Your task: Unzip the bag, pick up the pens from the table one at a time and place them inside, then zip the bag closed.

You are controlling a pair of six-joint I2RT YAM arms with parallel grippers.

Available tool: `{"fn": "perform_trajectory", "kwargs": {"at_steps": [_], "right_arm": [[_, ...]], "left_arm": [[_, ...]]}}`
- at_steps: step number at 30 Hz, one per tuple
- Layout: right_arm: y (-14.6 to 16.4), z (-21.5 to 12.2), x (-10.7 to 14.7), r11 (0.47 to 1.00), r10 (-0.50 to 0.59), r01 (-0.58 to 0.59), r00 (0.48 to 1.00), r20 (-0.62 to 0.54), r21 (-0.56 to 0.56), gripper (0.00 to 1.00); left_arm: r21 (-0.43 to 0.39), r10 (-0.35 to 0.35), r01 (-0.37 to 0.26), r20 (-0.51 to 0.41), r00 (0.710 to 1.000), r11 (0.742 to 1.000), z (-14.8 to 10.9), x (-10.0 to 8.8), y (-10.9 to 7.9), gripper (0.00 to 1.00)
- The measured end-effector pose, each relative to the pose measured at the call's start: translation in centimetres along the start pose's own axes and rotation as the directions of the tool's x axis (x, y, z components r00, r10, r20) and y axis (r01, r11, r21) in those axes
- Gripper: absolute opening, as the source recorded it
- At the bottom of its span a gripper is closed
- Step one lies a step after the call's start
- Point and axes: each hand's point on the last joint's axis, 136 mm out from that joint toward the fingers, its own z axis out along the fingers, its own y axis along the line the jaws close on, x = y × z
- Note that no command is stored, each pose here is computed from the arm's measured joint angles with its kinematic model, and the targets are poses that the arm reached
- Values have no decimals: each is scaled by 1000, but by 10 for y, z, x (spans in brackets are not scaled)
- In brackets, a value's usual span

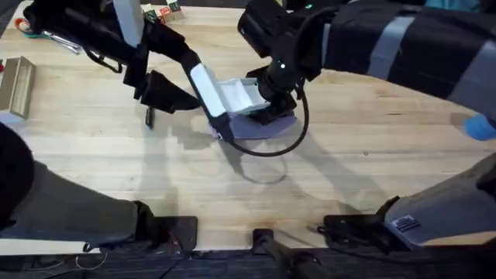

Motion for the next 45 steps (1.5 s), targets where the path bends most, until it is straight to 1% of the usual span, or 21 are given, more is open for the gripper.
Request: {"fn": "perform_trajectory", "kwargs": {"at_steps": [9, 10, 11, 16, 17, 19, 22, 27, 30, 33, 35, 36, 38, 39, 41, 42, 44, 45], "right_arm": [[6, 1, -19, 1000, -13, 13, 999, 39, -15, 32], [6, 1, -20, 1000, -8, 8, 999, 41, -15, 60], [6, 1, -20, 1000, -1, 2, 999, 44, -16, 163], [7, 2, -20, 1000, 9, -8, 999, 47, -22, 876], [8, 2, -20, 1000, 9, -8, 999, 46, -23, 966], [8, 3, -20, 1000, 11, -10, 999, 47, -24, 992], [8, 3, -20, 1000, 16, -15, 999, 46, -25, 994], [8, 2, -20, 999, 44, -43, 998, 46, -24, 995], [8, -5, -21, 997, 77, -76, 996, 51, -9, 995], [5, -17, -23, 993, 111, -113, 992, 64, 23, 996], [3, -26, -25, 989, 133, -137, 988, 80, 47, 996], [2, -32, -26, 986, 148, -153, 985, 92, 60, 996], [1, -43, -30, 980, 175, -184, 978, 114, 80, 996], [1, -47, -32, 976, 190, -202, 974, 126, 87, 996], [1, -54, -34, 967, 221, -236, 964, 145, 95, 996], [0, -57, -35, 962, 238, -255, 959, 153, 98, 996], [0, -61, -36, 953, 268, -286, 949, 165, 101, 996], [0, -63, -37, 948, 281, -301, 944, 170, 102, 996]], "left_arm": [[0, 0, 0, 0, 1000, 1000, 0, 0, 0, 995], [0, 1, -1, 0, 1000, 1000, 0, 0, 0, 995], [-1, 1, -1, 0, 1000, 1000, 0, 0, 0, 995], [-1, 1, -1, 0, 1000, 1000, 0, 0, 0, 995], [-1, 1, -1, 0, 1000, 1000, 0, 0, 0, 995], [-1, 1, -1, -1, 1000, 1000, 0, 0, 0, 995], [-4, -2, 2, -13, 1000, 1000, -1, 3, 1, 995], [-41, -38, 37, -15, 999, 998, -13, 13, 6, 995], [-80, -74, 72, -15, 997, 994, -25, 24, 12, 995], [-121, -147, 143, -21, 989, 982, -37, 37, 16, 996], [-143, -211, 204, -33, 977, 968, -44, 46, 18, 997], [-156, -253, 243, -47, 966, 957, -47, 52, 18, 997], [-178, -340, 322, -80, 937, 930, -50, 63, 18, 998], [-192, -387, 363, -102, 917, 912, -51, 69, 17, 998], [-222, -476, 441, -143, 867, 870, -53, 79, 16, 998], [-244, -524, 480, -165, 836, 843, -54, 85, 16, 998], [-301, -612, 548, -194, 767, 781, -57, 96, 17, 997], [-338, -658, 579, -203, 725, 742, -60, 103, 18, 996]]}}
